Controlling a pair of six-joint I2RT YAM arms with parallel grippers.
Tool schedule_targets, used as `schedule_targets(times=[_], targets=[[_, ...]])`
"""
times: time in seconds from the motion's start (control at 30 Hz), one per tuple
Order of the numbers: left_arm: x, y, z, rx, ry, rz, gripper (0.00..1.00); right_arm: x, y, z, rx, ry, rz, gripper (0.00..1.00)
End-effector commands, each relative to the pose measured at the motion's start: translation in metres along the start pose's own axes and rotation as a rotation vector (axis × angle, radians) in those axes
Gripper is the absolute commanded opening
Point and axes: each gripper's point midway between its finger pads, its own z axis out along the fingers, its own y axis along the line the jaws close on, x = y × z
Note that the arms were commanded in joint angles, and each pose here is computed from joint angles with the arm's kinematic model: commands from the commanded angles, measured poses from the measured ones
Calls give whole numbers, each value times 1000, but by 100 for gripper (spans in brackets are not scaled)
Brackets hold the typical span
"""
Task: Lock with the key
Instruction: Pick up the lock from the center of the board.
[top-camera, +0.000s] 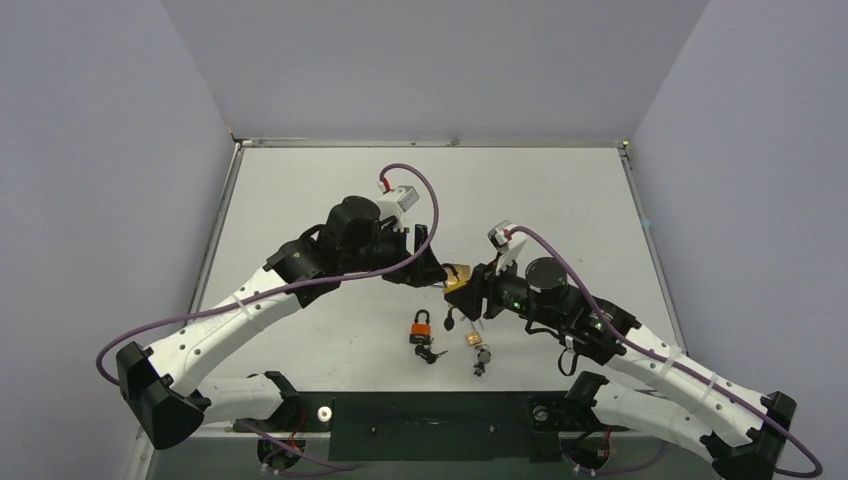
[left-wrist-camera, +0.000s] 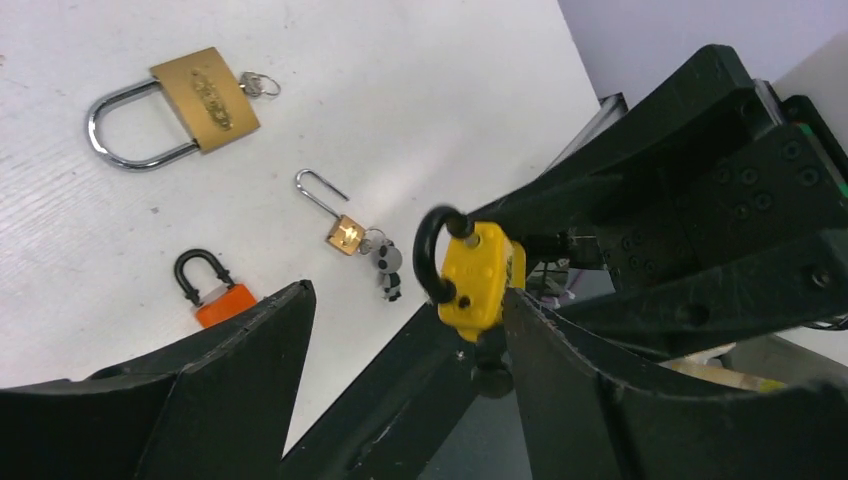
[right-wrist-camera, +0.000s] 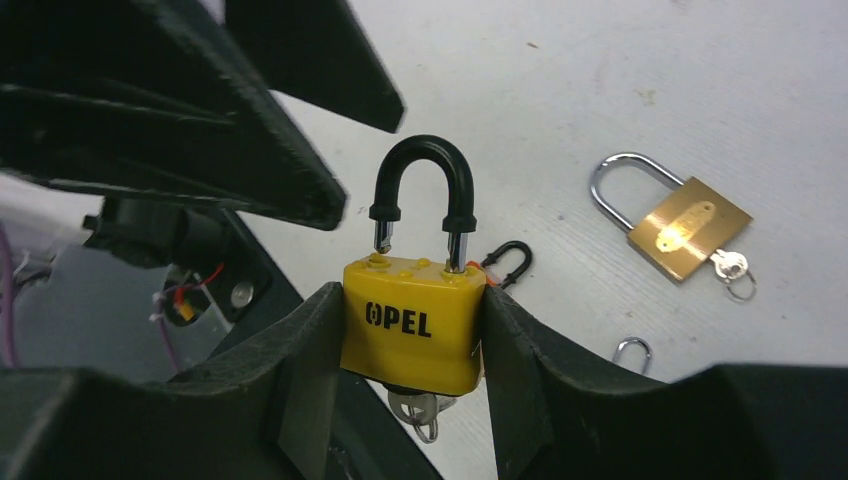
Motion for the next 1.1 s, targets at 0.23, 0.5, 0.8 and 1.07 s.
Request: schedule_targets(times=[0.23, 0.5, 0.8, 1.07], targets=[[-16, -43, -12, 189, 17, -24, 45, -38, 71, -24, -204, 6, -227, 0], [-10, -50, -23, 235, 49, -63, 15, -39, 69, -25, -155, 24, -288, 0], [2, -48, -32, 237, 95, -81, 25, -44, 65, -30, -130, 27, -332, 0], [3, -46, -35, 228, 106, -80, 30, -42, 63, -29, -117, 44, -355, 0]])
